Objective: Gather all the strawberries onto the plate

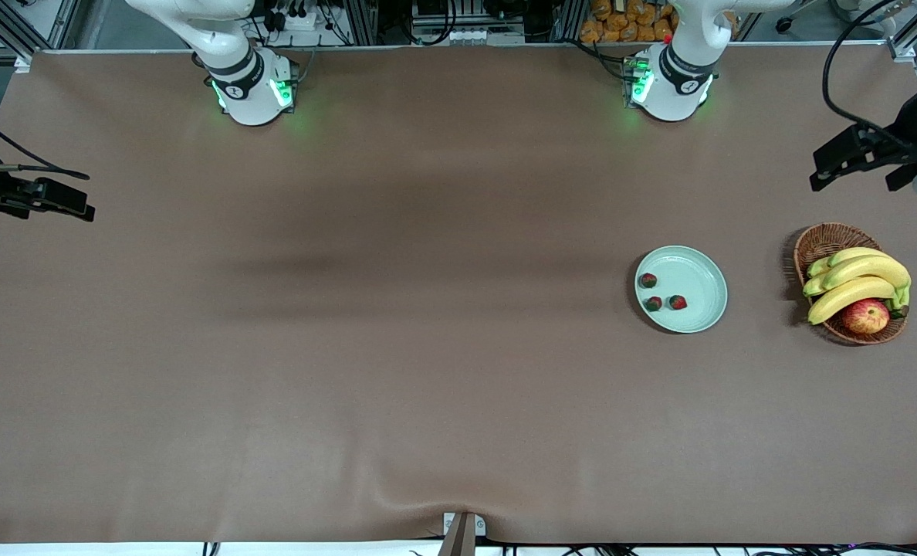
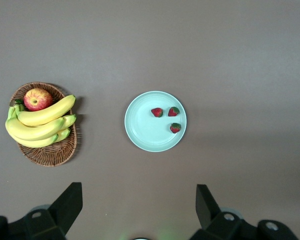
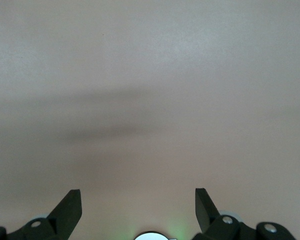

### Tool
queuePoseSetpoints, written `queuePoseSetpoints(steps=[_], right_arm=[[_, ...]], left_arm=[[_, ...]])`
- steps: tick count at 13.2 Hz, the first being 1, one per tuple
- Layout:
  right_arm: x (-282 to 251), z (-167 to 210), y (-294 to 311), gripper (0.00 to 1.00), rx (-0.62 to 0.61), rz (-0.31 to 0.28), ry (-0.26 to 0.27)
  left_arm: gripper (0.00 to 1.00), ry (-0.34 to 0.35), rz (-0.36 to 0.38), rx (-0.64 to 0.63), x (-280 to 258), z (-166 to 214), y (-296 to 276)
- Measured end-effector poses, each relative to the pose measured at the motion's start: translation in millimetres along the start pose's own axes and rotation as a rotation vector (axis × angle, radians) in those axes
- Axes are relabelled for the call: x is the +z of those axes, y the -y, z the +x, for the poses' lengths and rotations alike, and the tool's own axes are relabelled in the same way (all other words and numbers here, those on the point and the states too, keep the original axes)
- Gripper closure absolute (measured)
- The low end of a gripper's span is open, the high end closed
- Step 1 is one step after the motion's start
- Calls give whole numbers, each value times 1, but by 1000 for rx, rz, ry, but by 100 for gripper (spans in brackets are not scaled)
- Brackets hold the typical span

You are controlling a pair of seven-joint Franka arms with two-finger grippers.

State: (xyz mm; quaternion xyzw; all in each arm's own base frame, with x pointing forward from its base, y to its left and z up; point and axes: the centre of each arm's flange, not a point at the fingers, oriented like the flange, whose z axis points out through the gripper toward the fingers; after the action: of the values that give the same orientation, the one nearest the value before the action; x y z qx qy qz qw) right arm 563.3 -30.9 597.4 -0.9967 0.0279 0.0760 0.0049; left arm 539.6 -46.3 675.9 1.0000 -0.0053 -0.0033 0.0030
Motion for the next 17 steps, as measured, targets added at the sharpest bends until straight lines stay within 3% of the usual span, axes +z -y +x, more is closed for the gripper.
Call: queuePoseSetpoints(steps=[17], right_arm=[[-2, 2, 5, 0, -8, -1, -19]], left_arm=[[0, 26, -14, -21, 8, -7, 15]])
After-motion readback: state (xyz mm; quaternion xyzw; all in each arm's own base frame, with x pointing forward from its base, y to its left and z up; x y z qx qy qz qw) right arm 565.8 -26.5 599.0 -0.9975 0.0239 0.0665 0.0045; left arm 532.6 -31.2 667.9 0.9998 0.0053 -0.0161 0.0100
